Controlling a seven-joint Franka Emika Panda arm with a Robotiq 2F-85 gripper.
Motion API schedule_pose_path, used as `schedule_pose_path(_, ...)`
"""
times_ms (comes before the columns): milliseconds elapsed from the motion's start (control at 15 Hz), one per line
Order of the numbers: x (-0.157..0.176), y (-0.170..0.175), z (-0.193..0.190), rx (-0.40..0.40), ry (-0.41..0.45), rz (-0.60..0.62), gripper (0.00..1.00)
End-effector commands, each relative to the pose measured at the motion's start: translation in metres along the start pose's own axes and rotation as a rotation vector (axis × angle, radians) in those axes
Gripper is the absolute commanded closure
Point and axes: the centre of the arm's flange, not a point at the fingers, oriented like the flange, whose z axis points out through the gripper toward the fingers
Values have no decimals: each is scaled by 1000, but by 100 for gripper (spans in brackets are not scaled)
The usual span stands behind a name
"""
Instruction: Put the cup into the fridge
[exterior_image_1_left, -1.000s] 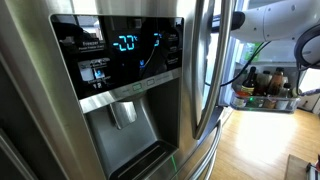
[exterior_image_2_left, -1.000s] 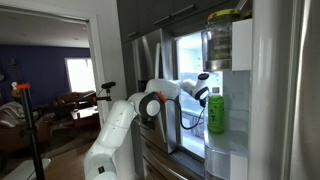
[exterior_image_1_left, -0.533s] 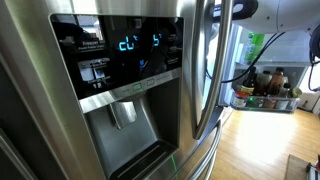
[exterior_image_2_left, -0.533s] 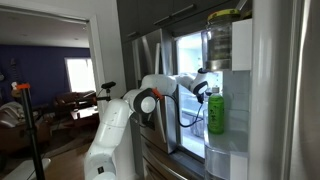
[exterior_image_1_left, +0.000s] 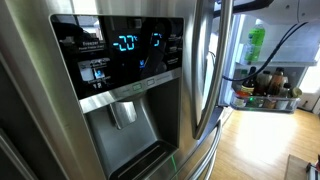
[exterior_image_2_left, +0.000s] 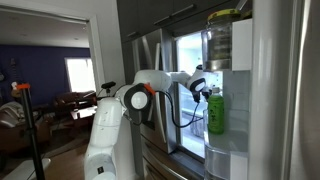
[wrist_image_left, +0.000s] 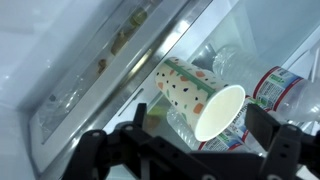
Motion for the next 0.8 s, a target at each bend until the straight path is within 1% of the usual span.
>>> schedule_pose_path(0,-32,24,-16,-23,6,-12,0)
schedule_pose_path(333,-48,49,-52,-22,6,-14,0)
schedule_pose_path(600,-51,73,-89,-28,24,24,0)
schedule_pose_path(667,-52,78,-96,-26,18,22,0)
schedule_pose_path(733,-56,80,-103,-42,-2,23,0)
